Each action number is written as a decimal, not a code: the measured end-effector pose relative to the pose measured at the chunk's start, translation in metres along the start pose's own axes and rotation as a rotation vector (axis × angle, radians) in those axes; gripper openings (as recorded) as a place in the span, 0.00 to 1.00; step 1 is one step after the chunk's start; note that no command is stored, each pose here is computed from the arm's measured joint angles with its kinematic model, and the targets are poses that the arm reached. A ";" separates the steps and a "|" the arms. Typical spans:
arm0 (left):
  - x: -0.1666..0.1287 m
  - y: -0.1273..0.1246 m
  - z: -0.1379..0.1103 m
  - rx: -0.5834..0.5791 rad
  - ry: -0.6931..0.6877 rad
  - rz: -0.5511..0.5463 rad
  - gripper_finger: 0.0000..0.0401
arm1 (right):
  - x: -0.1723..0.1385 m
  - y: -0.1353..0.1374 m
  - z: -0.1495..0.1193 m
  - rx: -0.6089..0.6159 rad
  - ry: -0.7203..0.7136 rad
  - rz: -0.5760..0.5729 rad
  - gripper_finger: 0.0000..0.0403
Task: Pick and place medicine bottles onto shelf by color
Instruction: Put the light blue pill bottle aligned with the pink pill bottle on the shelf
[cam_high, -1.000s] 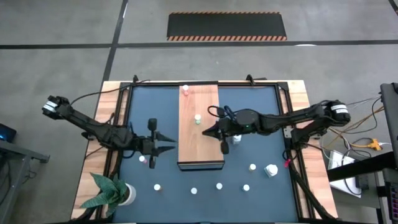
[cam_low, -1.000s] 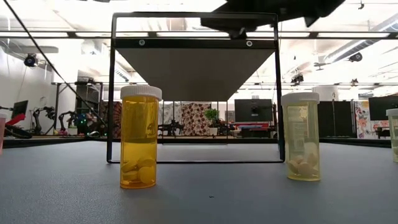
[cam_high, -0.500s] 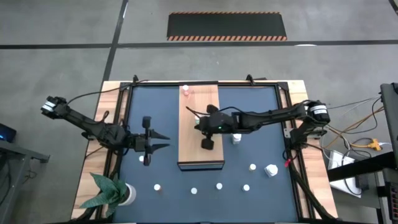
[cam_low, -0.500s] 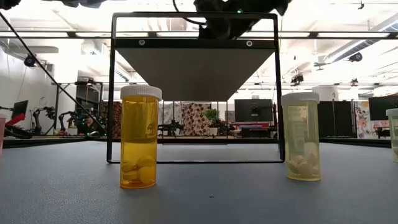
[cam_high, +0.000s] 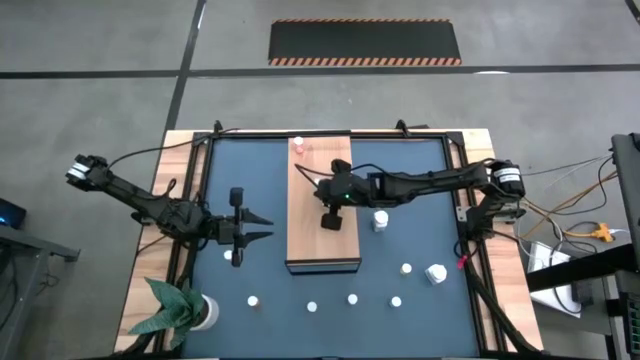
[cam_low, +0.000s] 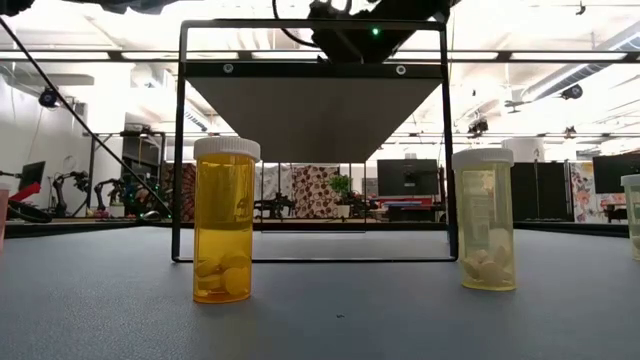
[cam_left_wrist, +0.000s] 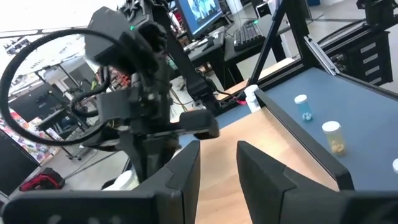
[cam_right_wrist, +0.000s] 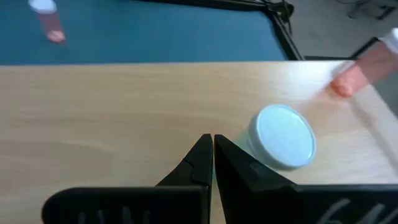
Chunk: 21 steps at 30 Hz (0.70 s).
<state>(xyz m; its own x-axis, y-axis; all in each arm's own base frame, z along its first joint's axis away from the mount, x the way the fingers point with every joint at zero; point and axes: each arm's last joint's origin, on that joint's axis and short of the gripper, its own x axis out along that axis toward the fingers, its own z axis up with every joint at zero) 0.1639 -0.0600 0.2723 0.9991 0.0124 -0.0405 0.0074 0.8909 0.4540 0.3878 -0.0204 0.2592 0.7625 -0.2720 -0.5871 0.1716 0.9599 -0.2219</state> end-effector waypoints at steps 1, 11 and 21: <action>0.000 0.000 0.000 -0.001 -0.002 0.001 0.22 | 0.002 -0.003 -0.001 -0.001 0.006 -0.005 0.02; 0.000 0.000 0.000 -0.001 -0.001 0.000 0.22 | 0.006 -0.013 -0.002 -0.011 -0.015 -0.002 0.02; 0.000 0.000 0.000 -0.001 -0.001 0.001 0.22 | 0.009 -0.025 -0.005 -0.020 -0.003 0.009 0.02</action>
<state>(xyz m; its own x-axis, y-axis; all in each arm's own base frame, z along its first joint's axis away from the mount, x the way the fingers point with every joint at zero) 0.1640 -0.0600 0.2724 0.9992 0.0122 -0.0390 0.0068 0.8916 0.4527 0.3875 -0.0472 0.2554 0.7656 -0.2633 -0.5869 0.1524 0.9606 -0.2322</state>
